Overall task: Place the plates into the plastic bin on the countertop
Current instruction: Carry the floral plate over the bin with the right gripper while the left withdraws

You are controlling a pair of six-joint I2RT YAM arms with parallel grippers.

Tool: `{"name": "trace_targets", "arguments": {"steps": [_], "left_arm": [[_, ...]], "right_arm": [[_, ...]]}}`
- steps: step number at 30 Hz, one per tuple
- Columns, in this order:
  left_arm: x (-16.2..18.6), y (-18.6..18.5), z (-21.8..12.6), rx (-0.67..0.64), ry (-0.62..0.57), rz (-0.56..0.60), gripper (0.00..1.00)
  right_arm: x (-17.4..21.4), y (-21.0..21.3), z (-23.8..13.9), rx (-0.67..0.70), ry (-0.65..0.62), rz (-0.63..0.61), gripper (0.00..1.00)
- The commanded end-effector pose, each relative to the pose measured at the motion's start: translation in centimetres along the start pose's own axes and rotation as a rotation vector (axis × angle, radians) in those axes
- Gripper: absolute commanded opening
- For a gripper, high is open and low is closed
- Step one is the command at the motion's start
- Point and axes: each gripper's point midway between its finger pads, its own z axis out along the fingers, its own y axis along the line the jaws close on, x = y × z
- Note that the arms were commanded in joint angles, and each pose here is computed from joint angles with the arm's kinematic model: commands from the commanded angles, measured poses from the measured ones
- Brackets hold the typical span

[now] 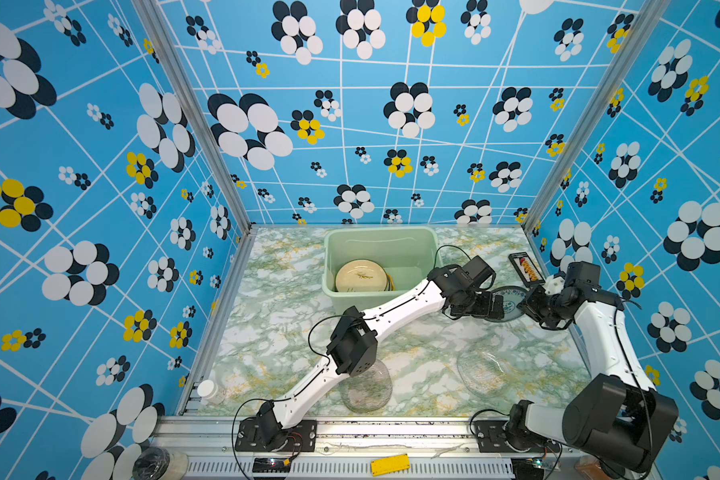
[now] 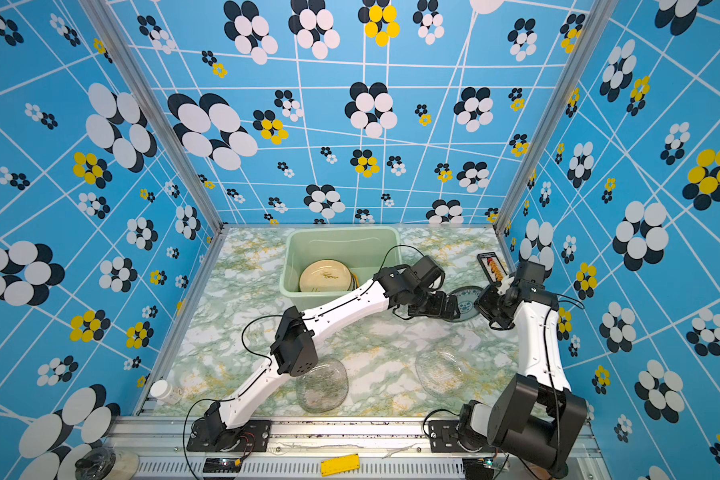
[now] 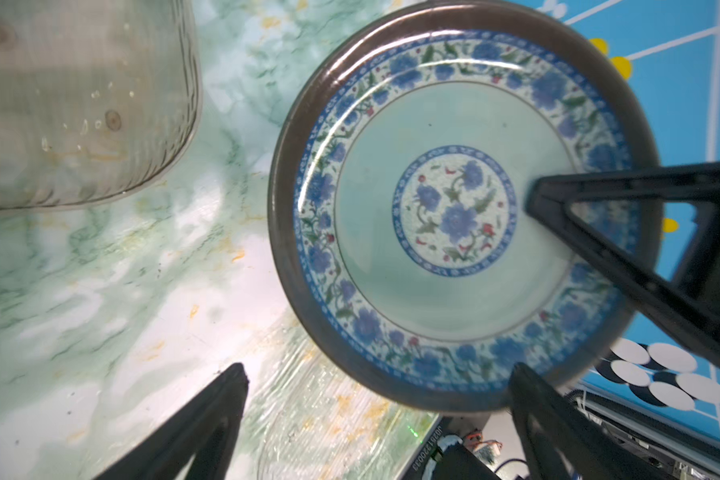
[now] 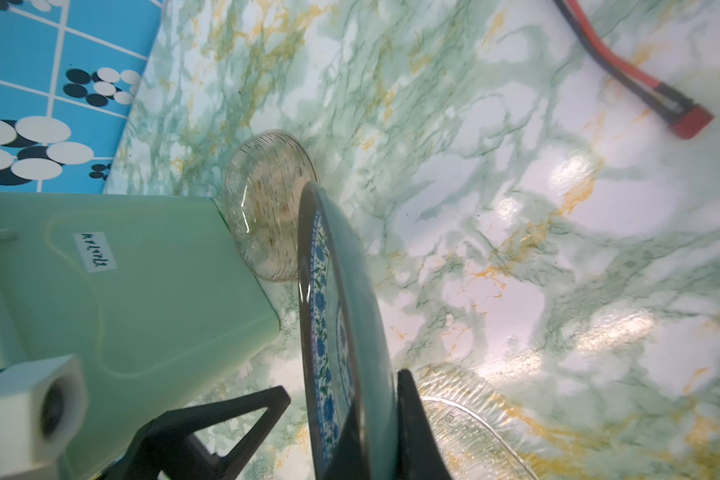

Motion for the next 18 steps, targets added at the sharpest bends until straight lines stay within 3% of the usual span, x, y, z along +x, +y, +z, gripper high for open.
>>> {"name": "trace_targets", "arguments": {"steps": [1, 5, 9, 14, 18], "left_arm": [[-2.0, -4.0, -5.9, 0.045, -0.105, 0.127, 0.99], [-4.0, -7.1, -11.9, 0.105, -0.204, 0.201, 0.99], [-5.3, -7.6, -18.5, 0.106, -0.282, 0.249, 0.99], [-5.6, -5.5, -25.9, 0.015, -0.354, 0.313, 0.99], [-5.7, -2.1, -30.9, -0.024, -0.41, 0.285, 0.99]], "right_arm": [[0.9, 0.4, -2.5, 0.021, 0.013, 0.017, 0.0], [0.3, 2.9, -6.1, -0.052, -0.05, -0.013, 0.0], [-0.6, 5.8, -10.1, -0.144, -0.131, -0.019, 0.0], [-0.9, 9.2, -12.6, -0.251, -0.162, 0.006, 0.0], [-0.7, 12.7, -13.0, -0.328, -0.162, 0.003, 0.0]]}}
